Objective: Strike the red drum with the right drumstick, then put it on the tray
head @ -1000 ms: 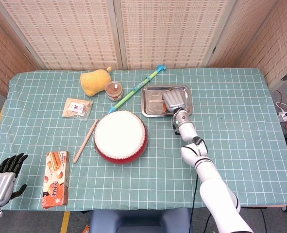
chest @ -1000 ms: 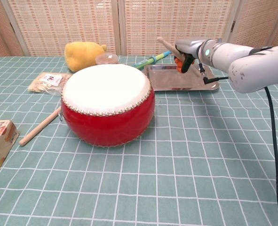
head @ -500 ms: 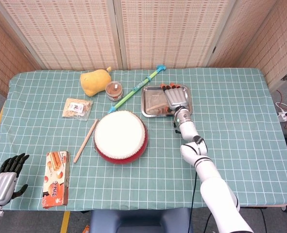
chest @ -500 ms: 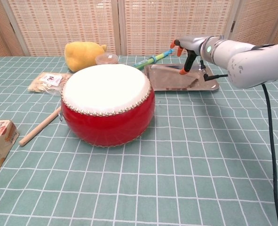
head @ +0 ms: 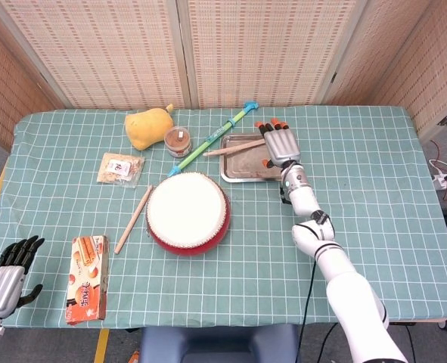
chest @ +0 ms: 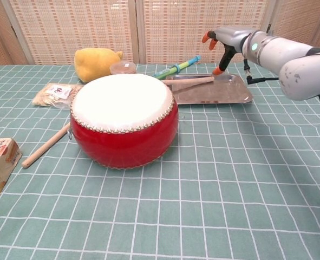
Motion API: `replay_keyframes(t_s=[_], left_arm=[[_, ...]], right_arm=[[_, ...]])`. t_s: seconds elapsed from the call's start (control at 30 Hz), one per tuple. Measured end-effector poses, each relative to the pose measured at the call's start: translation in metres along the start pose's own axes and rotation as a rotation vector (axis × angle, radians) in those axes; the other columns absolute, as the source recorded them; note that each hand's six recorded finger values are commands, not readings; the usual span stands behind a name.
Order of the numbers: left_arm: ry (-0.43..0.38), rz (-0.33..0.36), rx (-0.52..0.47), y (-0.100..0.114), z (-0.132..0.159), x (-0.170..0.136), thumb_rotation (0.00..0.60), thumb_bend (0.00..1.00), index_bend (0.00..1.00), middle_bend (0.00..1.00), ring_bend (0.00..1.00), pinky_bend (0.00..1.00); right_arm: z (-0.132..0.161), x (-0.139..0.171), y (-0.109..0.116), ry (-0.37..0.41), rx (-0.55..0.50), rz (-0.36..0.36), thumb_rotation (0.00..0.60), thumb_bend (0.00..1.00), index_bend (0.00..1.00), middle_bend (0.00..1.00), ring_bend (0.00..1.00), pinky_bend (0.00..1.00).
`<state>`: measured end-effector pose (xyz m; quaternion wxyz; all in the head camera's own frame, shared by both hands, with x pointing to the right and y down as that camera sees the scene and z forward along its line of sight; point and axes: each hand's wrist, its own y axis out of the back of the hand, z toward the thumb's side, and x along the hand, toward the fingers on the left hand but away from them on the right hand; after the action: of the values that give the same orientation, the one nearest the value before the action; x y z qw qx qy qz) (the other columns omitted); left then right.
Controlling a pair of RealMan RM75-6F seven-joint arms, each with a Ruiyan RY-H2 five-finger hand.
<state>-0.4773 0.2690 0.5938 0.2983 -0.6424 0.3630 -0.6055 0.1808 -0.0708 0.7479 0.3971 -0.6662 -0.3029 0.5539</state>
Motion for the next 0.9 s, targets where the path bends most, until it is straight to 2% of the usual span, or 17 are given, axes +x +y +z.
replay_keyframes(t_s=[0.23,0.47,0.73,0.9], left_arm=[[-0.026,0.022,-0.004,0.005,0.007,0.008,0.600,0.24,0.05,0.02,0.00,0.03],[-0.051,0.053,-0.001,0.015,0.013,0.015,0.600,0.24,0.05,0.02,0.00,0.03],[-0.075,0.071,-0.001,0.021,0.022,0.021,0.600,0.24,0.05,0.02,0.00,0.03],[-0.083,0.086,-0.025,0.025,0.028,0.023,0.600,0.24,0.05,0.02,0.00,0.03]], right_arm=[[-0.042,0.027,0.015,0.038,-0.019,-0.110,0.600,0.21,0.23,0.18,0.16,0.29],[-0.074,0.074,0.017,0.068,-0.075,-0.116,0.600,0.21,0.23,0.18,0.15,0.29],[-0.101,0.163,0.031,0.054,-0.186,-0.104,0.600,0.21,0.22,0.18,0.12,0.26],[-0.132,0.237,0.042,-0.022,-0.221,-0.139,0.600,0.21,0.20,0.18,0.10,0.23]])
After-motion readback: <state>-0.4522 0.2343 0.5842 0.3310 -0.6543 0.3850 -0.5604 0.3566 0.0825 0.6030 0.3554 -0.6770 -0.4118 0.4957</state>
